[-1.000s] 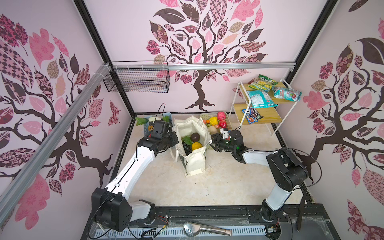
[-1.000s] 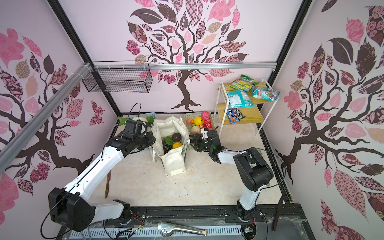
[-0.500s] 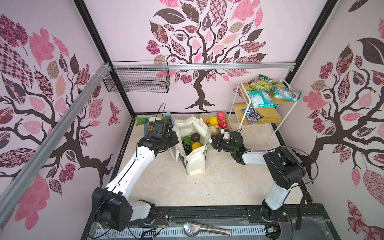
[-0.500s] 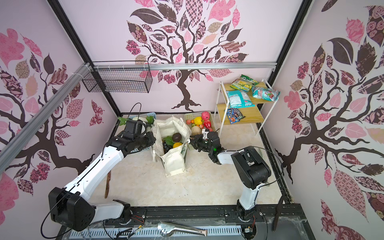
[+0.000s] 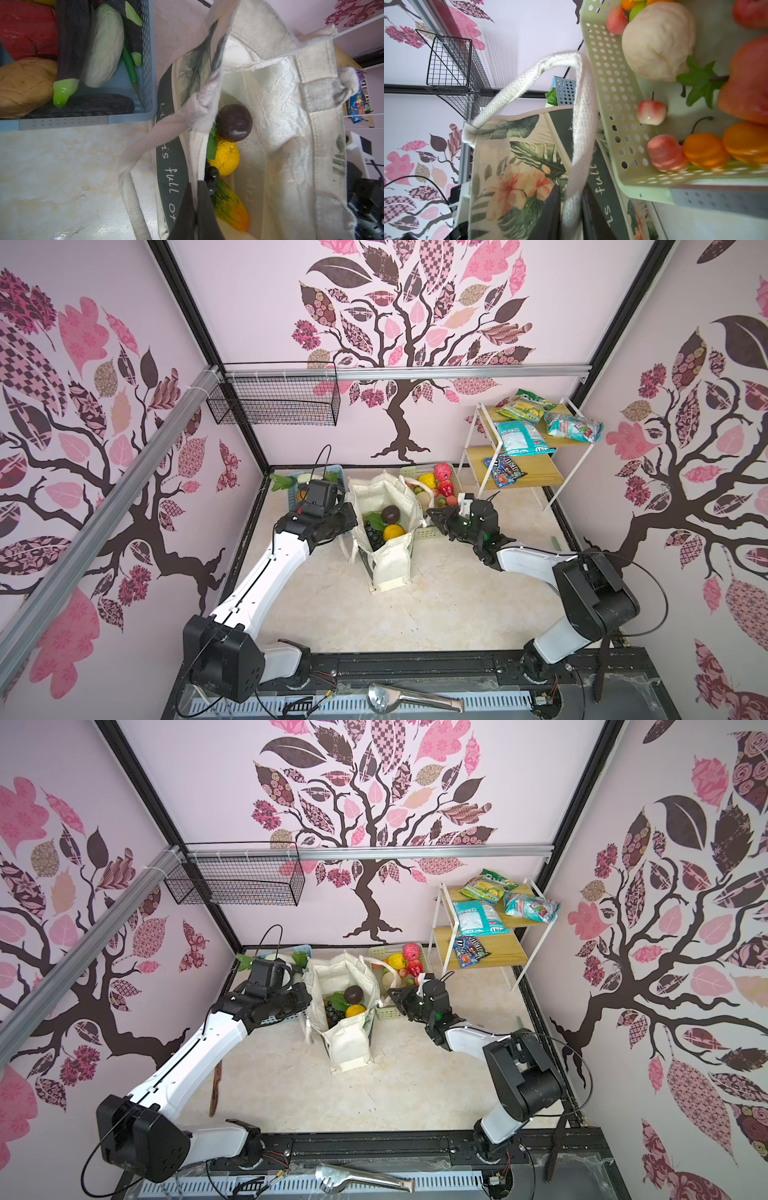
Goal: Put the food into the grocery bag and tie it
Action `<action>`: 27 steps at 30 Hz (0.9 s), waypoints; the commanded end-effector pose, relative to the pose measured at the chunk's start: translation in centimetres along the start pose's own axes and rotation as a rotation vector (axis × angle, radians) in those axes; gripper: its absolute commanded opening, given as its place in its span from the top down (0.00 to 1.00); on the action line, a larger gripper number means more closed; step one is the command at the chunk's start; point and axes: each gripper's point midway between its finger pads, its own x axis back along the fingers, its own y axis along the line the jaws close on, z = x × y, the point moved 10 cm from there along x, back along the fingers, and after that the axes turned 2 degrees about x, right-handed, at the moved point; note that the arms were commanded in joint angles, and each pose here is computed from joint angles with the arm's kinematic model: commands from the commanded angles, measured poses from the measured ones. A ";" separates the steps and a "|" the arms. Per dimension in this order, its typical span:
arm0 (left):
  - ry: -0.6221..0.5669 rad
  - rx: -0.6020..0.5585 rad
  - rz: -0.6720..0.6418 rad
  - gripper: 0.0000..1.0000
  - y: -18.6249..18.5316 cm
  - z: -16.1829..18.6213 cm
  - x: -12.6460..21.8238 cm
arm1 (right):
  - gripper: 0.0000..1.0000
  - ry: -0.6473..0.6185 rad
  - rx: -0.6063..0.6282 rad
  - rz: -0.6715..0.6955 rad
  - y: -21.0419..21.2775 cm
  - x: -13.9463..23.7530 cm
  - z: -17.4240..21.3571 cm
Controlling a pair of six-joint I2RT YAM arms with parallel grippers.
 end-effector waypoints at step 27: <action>-0.158 0.207 0.104 0.21 4.6 -5.9 7.5 | 0.82 -0.171 0.333 0.102 5.9 2.8 -2.8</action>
